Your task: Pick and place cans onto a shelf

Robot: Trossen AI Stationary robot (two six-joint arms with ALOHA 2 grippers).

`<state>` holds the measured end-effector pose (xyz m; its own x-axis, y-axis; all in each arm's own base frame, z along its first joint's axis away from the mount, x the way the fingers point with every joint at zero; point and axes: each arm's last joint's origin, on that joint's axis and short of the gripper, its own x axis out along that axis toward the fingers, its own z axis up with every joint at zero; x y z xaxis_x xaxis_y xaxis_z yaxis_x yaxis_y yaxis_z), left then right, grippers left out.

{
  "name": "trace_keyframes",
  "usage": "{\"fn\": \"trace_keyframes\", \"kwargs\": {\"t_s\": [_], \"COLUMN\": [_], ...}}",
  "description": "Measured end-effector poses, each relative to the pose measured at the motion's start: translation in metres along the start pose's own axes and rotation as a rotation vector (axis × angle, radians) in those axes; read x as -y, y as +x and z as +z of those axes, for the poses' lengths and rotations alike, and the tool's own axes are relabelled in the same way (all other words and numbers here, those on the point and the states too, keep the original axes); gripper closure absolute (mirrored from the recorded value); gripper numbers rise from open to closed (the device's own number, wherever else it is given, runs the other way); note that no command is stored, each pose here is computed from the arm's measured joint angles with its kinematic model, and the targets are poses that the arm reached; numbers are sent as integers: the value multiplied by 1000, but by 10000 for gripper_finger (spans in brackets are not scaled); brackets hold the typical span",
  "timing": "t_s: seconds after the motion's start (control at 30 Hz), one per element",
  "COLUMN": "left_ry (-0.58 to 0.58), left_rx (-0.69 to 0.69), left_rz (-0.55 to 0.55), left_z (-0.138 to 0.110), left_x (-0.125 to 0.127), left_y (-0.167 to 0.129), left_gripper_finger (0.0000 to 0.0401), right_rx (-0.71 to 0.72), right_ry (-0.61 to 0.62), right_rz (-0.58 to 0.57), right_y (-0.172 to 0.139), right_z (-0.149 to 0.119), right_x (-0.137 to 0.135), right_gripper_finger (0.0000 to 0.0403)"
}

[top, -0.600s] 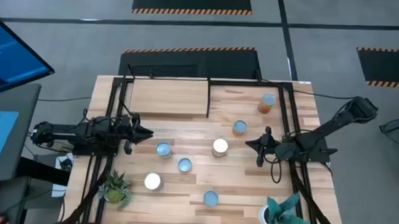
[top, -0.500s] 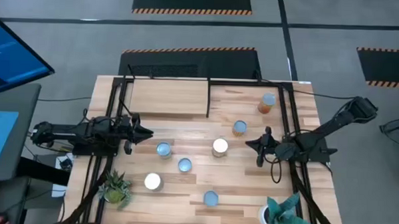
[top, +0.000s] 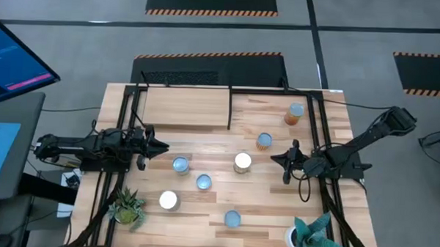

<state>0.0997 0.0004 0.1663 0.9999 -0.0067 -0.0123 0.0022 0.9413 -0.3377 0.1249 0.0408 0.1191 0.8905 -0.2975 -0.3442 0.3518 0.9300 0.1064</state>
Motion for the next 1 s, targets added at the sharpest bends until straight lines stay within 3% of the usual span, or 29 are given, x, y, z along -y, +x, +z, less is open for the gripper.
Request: {"fn": "trace_keyframes", "kwargs": {"t_s": [0.7, 1.0], "left_ry": [-4, -268], "left_rx": [0, 34], "left_rz": [0, 57], "left_z": [0, 1], "left_x": [0, -2], "left_y": [0, 0], "left_gripper_finger": [339, 339], "right_rx": [0, 0], "right_ry": [0, 0], "right_rz": [0, 0], "right_y": [0, 0], "right_z": [0, 0], "right_x": [0, 0], "right_gripper_finger": [370, 370]}}
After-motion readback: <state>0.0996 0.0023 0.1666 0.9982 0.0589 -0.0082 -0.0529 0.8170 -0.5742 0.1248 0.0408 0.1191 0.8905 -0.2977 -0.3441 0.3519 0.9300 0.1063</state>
